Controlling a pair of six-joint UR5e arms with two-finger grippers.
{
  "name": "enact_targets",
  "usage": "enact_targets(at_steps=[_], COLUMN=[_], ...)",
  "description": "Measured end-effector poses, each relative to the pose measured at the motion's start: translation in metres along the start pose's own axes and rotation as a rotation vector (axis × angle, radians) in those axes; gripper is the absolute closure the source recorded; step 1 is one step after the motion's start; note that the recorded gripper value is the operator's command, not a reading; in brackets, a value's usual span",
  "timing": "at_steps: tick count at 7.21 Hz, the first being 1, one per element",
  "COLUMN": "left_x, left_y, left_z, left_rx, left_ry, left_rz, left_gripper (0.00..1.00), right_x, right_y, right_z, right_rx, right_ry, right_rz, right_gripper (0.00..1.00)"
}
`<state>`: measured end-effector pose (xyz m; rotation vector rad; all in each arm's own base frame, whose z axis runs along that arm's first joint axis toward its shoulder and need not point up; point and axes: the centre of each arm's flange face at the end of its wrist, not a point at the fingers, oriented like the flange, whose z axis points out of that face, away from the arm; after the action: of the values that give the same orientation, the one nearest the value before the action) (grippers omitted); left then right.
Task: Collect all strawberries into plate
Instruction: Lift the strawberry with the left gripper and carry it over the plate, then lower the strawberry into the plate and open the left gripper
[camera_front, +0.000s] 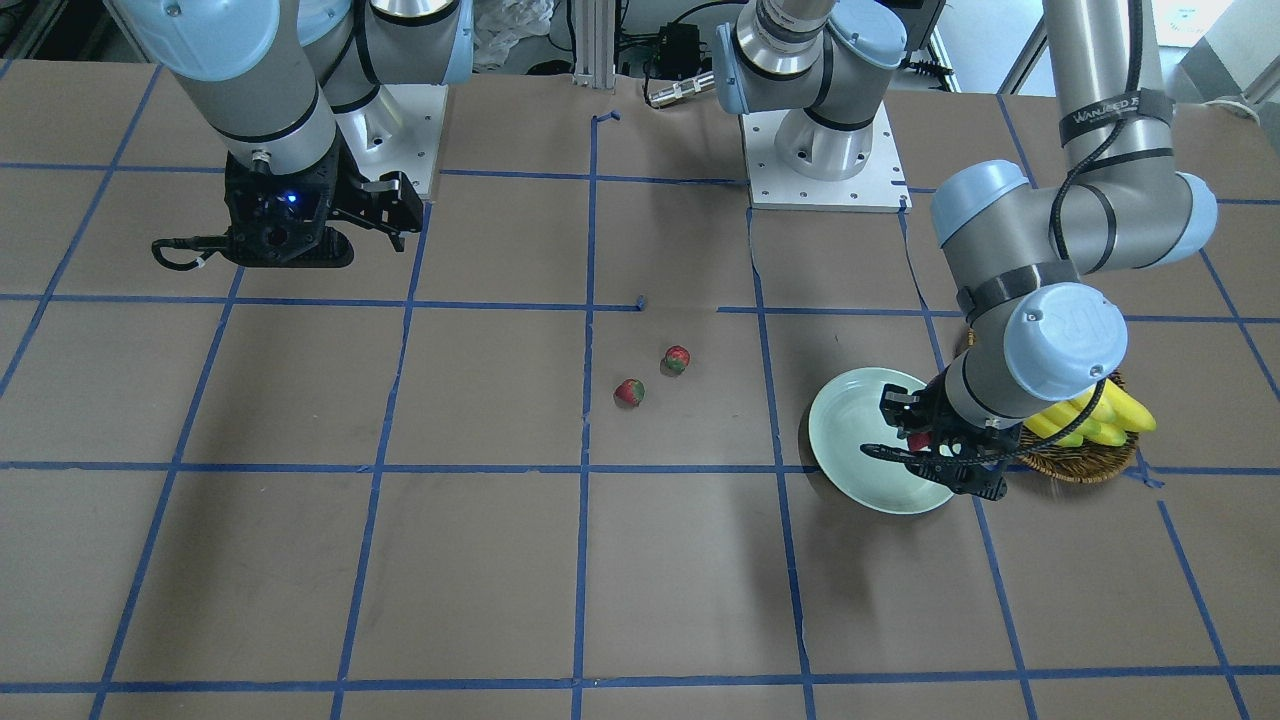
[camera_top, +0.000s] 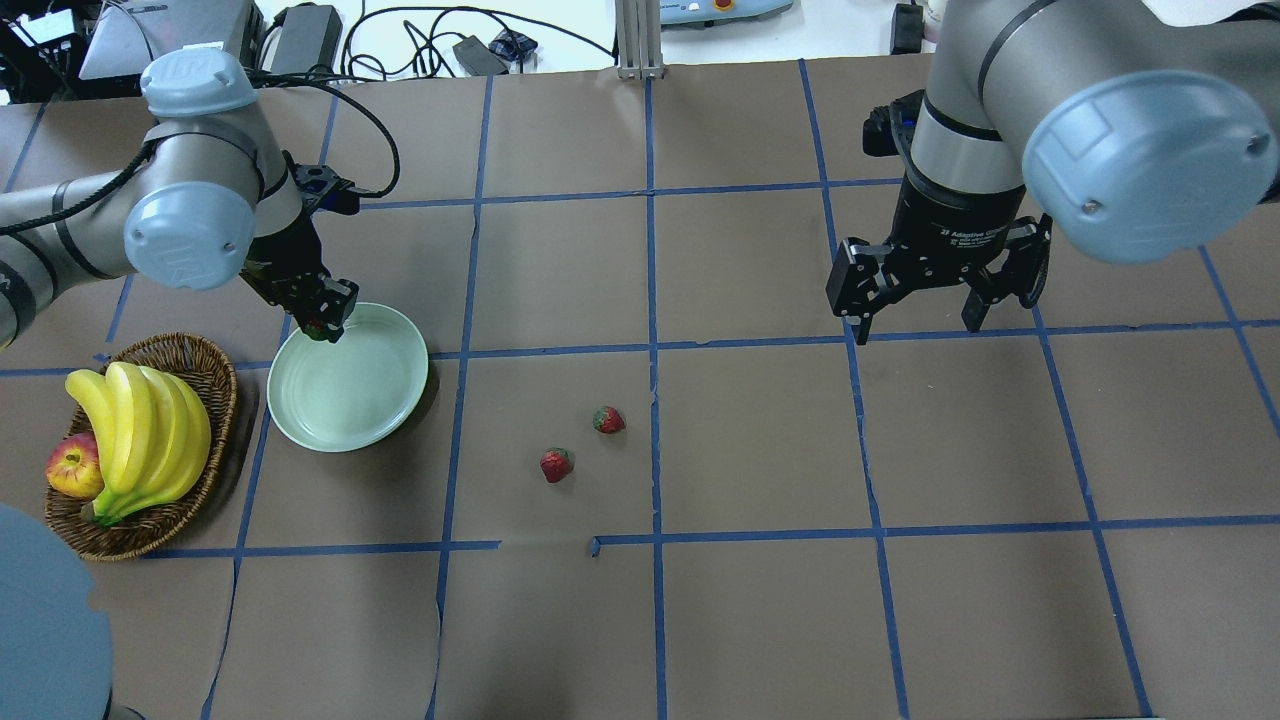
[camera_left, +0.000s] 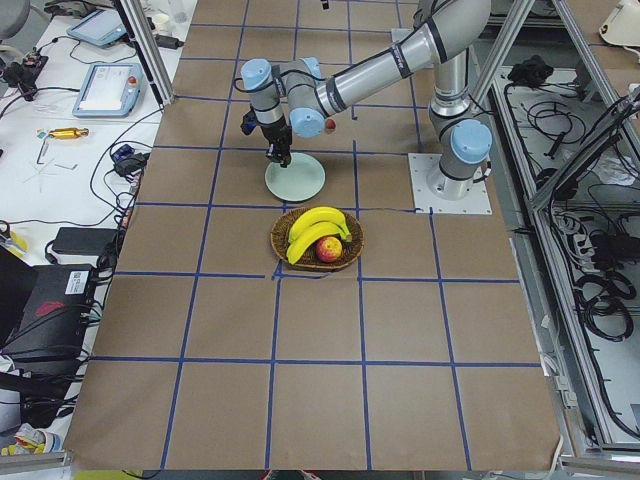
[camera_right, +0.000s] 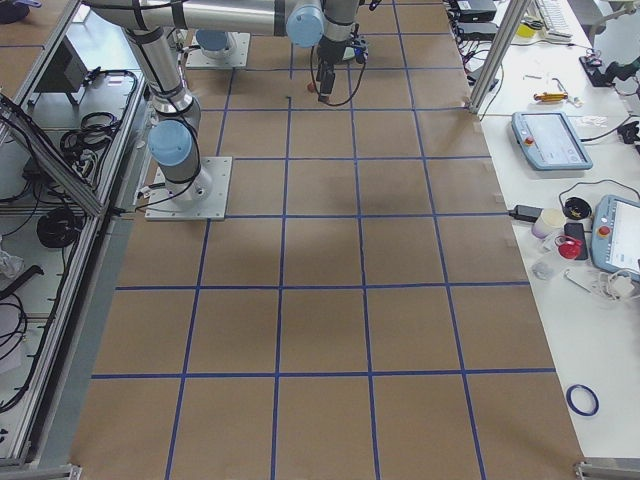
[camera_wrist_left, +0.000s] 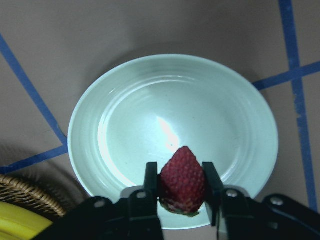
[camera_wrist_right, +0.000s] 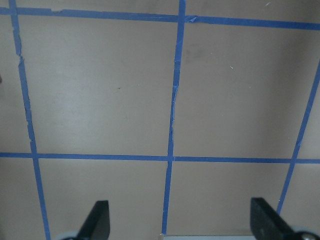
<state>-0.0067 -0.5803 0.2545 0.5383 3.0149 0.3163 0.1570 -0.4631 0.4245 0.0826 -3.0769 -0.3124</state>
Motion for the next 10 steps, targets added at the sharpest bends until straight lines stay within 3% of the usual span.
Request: enact_targets(at_steps=[4, 5, 7, 9, 10], left_x=[-0.008, -0.007, -0.005, -0.004, 0.002], left_y=[0.006, 0.008, 0.009, 0.01, 0.008], left_z=[0.023, 0.028, 0.034, 0.029, 0.02], left_rx=[-0.057, -0.067, -0.075, -0.064, -0.046], left_ry=[-0.006, 0.0, 0.007, 0.001, -0.008], left_rz=[0.017, 0.018, 0.017, 0.015, 0.017], left_gripper=[0.98, 0.37, 0.11, 0.0, 0.0], right_x=[0.0, 0.0, -0.001, -0.001, -0.001], right_y=[0.0, -0.001, -0.004, -0.005, -0.005], right_z=[0.001, 0.002, 0.004, 0.005, 0.005], right_rx=[-0.002, -0.004, -0.006, -0.006, -0.006], right_ry=[-0.001, -0.001, -0.001, -0.001, -0.001], right_rz=[0.0, -0.001, -0.001, -0.002, -0.002], right_gripper=[0.0, 0.0, 0.0, 0.0, 0.0])
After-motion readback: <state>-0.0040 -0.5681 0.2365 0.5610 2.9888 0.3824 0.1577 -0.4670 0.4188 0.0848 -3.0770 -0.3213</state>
